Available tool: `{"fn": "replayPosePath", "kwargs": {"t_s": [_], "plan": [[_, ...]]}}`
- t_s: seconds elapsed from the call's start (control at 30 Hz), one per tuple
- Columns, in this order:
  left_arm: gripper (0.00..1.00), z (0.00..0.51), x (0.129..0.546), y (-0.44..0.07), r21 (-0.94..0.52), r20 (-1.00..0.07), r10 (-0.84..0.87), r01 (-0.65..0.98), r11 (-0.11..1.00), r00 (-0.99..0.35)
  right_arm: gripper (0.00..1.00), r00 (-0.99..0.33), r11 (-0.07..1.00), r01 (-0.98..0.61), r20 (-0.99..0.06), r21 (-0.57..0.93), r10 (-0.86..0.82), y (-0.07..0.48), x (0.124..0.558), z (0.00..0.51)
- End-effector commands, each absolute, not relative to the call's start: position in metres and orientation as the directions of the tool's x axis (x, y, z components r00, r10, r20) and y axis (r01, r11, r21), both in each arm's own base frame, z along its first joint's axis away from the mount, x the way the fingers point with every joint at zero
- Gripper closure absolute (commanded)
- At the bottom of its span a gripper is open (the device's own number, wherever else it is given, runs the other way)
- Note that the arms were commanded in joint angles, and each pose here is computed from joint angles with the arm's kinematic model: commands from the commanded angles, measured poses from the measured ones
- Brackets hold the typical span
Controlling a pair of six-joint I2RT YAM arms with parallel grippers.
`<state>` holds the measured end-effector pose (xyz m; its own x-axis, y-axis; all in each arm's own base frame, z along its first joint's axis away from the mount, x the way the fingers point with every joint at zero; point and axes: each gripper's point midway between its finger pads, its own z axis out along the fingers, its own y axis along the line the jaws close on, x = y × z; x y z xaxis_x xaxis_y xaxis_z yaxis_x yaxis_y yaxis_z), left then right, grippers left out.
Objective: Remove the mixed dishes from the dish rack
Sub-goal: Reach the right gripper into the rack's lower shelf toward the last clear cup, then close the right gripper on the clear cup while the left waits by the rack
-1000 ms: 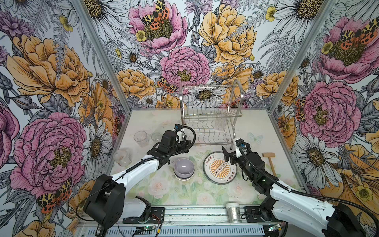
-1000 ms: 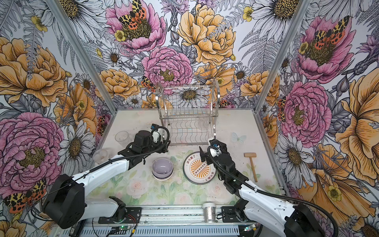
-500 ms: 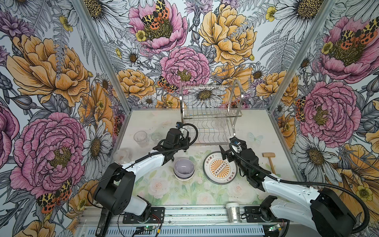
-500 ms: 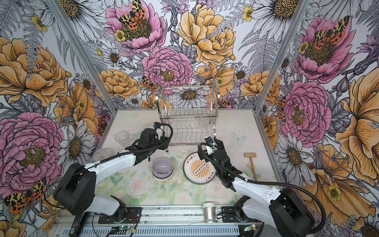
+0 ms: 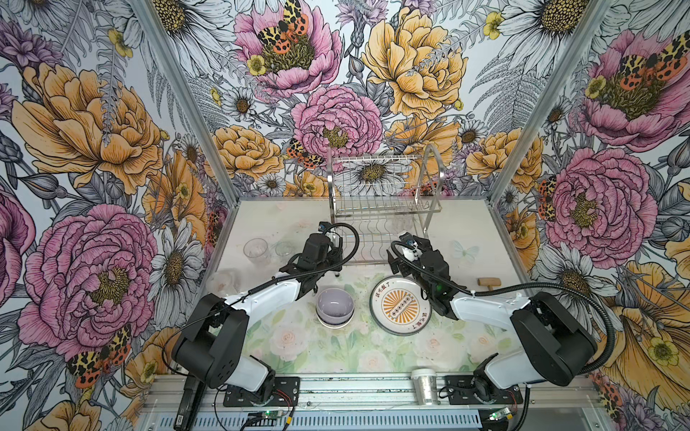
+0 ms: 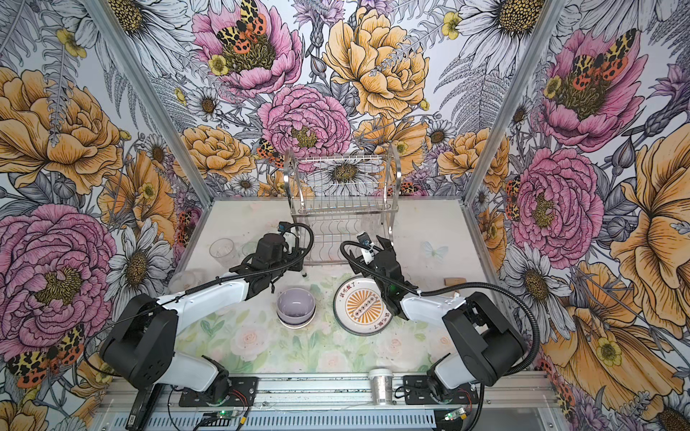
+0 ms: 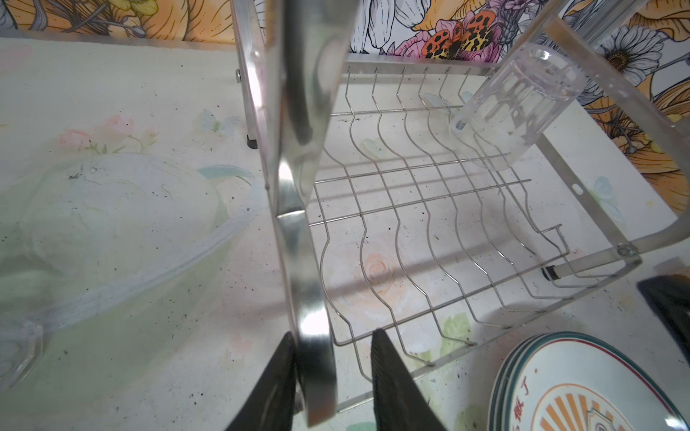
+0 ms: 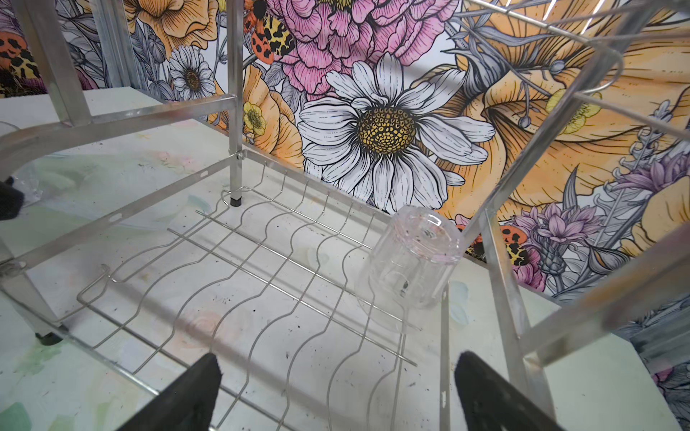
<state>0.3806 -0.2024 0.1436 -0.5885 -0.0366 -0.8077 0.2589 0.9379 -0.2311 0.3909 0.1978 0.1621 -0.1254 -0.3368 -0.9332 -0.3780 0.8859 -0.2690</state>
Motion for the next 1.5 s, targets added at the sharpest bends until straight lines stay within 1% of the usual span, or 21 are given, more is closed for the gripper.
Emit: {"fn": "replayPosePath", "kwargs": {"t_s": [0.0, 0.2, 0.27, 0.4, 0.63, 0.93, 1.13, 1.47], "plan": [[0.67, 0.146, 0.379, -0.212, -0.261, -0.797, -0.044, 0.279, 0.924, -0.602, 0.0, -0.066, 0.879, -0.366, -0.934, -0.305, -0.351, 0.204, 0.407, 0.174], [0.67, 0.145, 0.377, -0.213, -0.269, -0.79, -0.05, 0.273, 0.924, -0.611, 0.0, -0.07, 0.869, -0.316, -0.904, -0.381, -0.422, 0.201, 0.429, 0.165], [0.67, 0.143, 0.376, -0.212, -0.272, -0.786, -0.053, 0.269, 0.924, -0.616, 0.0, -0.064, 0.869, -0.31, -0.904, -0.385, -0.423, 0.2, 0.436, 0.166], [0.67, 0.142, 0.375, -0.215, -0.278, -0.779, -0.051, 0.272, 0.921, -0.625, 0.0, -0.057, 0.837, -0.3, -0.868, -0.457, -0.494, 0.201, 0.45, 0.164], [0.67, 0.14, 0.373, -0.215, -0.272, -0.775, -0.043, 0.272, 0.923, -0.631, 0.0, -0.059, 0.797, -0.286, -0.82, -0.532, -0.569, 0.193, 0.468, 0.153], [0.67, 0.138, 0.373, -0.213, -0.259, -0.773, -0.031, 0.271, 0.927, -0.634, 0.0, -0.057, 0.767, -0.302, -0.793, -0.566, -0.607, 0.187, 0.492, 0.142], [0.67, 0.137, 0.371, -0.213, -0.254, -0.77, -0.024, 0.271, 0.928, -0.638, 0.0, -0.058, 0.766, -0.3, -0.791, -0.568, -0.609, 0.185, 0.511, 0.142], [0.67, 0.135, 0.37, -0.211, -0.244, -0.767, -0.018, 0.266, 0.933, -0.642, 0.0, -0.071, 0.74, -0.322, -0.764, -0.59, -0.641, 0.191, 0.53, 0.132]]}}
